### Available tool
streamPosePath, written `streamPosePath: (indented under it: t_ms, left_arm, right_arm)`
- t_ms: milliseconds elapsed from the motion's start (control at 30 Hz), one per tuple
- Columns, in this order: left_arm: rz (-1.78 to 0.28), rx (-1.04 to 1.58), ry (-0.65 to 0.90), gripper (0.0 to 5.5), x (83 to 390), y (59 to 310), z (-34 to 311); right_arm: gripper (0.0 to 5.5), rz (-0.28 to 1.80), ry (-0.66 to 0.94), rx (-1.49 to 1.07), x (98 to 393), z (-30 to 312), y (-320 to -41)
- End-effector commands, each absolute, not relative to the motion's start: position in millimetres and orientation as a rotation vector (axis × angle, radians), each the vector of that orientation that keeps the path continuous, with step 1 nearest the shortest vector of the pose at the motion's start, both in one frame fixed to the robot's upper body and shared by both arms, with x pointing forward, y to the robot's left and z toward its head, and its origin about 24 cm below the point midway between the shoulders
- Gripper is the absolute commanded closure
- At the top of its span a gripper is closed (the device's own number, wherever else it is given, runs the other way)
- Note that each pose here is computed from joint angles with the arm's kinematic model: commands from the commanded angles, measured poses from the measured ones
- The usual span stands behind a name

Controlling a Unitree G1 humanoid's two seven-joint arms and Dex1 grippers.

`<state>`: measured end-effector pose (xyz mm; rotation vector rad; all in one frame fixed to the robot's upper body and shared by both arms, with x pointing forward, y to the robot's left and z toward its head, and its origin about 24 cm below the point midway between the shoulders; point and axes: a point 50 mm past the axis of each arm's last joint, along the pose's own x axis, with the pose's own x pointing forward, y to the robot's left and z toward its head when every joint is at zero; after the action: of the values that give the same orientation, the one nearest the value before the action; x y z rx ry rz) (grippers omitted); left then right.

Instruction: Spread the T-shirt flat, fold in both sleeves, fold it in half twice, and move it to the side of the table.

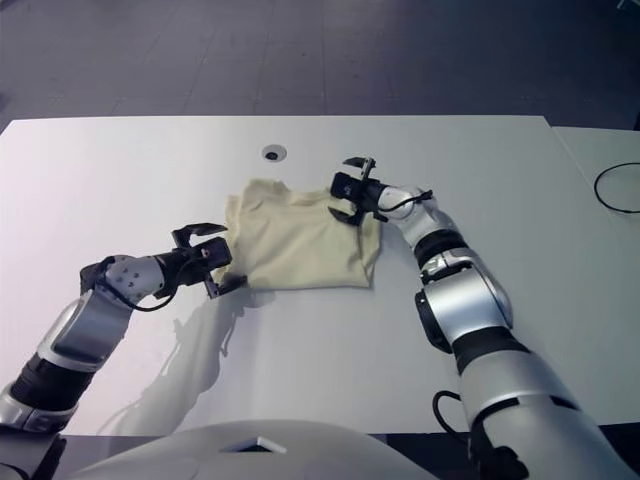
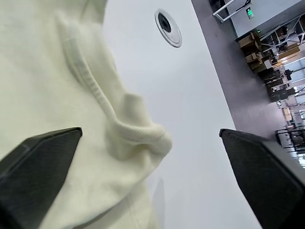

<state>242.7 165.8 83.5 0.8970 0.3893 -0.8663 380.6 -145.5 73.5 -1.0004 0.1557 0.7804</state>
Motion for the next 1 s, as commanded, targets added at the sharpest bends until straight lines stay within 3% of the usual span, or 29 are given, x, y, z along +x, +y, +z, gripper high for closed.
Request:
streamPosePath:
  t_ms: [33, 333, 533, 633, 800, 900, 1000]
  left_arm:
    - [-0.874, 0.982, 0.482, 0.10, 241.2, 172.2, 69.9]
    - [-0.946, 1.115, 0.527, 0.10, 284.1, 195.9, 75.7]
    - [-1.092, 1.351, 0.464, 0.10, 325.2, 202.4, 90.2]
    - [-1.108, 1.439, 0.363, 0.10, 347.7, 190.3, 98.8]
    - [-0.912, 1.496, 0.017, 0.10, 383.5, 161.2, 137.5]
    - [-0.850, 1.417, -0.101, 0.10, 385.4, 166.8, 160.0]
    - [-0.846, 1.327, -0.172, 0.10, 367.7, 183.1, 170.5]
  right_arm:
    - [0.14, 0.842, 0.228, -1.072, 369.9, 56.5, -161.2]
    - [0.14, 1.095, 0.150, -1.077, 341.4, 52.2, -167.3]
    - [0.14, 1.352, 0.097, -1.025, 293.8, 65.5, -139.5]
    - [0.14, 1.411, 0.053, -0.973, 278.5, 76.8, -115.8]
    - [0.14, 1.286, -0.064, -0.836, 285.4, 112.3, -90.8]
    - [0.14, 1.154, -0.095, -0.829, 299.2, 134.8, -103.3]
    - [0.14, 1.038, -0.102, -0.802, 301.3, 149.6, -124.7]
